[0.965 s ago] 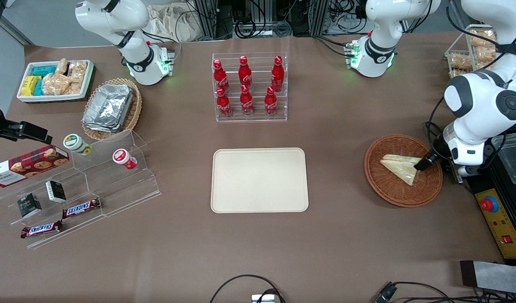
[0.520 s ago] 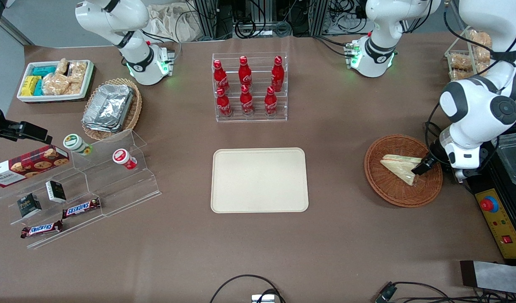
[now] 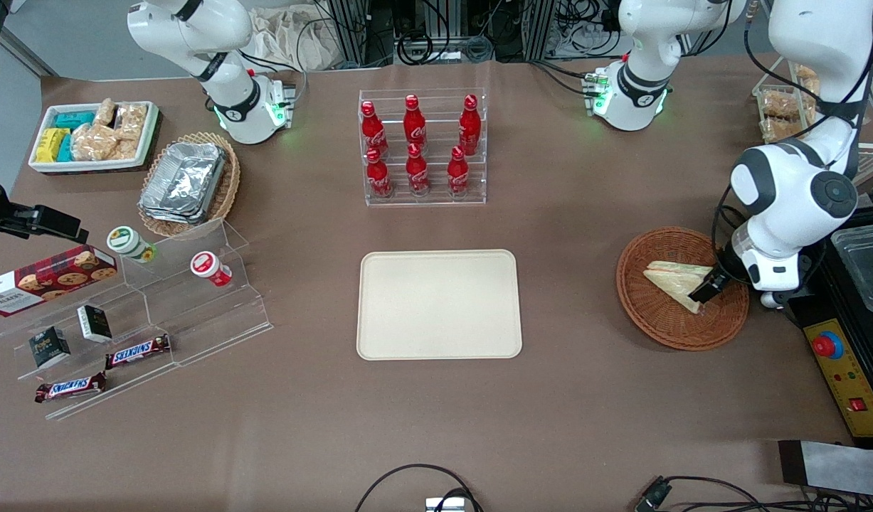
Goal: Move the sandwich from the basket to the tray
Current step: 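Close the left gripper on the wrapped sandwich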
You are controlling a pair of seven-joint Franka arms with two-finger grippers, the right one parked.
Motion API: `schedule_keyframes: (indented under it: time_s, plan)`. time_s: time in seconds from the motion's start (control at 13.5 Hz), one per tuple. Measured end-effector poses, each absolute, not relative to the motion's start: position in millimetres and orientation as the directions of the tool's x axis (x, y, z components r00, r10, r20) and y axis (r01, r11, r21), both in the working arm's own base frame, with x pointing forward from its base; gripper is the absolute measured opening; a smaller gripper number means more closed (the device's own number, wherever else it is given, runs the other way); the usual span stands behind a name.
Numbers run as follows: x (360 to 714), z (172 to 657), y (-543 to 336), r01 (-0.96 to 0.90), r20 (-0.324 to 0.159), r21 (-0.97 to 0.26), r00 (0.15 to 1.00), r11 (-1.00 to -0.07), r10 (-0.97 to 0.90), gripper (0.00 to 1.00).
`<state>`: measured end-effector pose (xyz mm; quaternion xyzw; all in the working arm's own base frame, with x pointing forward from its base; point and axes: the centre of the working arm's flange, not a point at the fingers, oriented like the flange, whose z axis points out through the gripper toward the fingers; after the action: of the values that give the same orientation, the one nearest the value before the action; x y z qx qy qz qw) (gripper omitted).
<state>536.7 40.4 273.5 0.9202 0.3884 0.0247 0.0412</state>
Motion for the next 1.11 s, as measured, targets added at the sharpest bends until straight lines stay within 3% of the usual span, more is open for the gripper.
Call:
schedule_keyframes:
  time_s: [0.89, 0.97, 1.11]
  plan:
    - [526, 239, 20, 0.727, 0.036, 0.11, 0.679, -0.678, 0.733, 1.0]
    - [526, 238, 20, 0.727, 0.036, 0.109, 0.679, -0.678, 0.733, 0.96]
    - [526, 237, 20, 0.726, 0.036, 0.109, 0.68, -0.679, 0.732, 0.75]
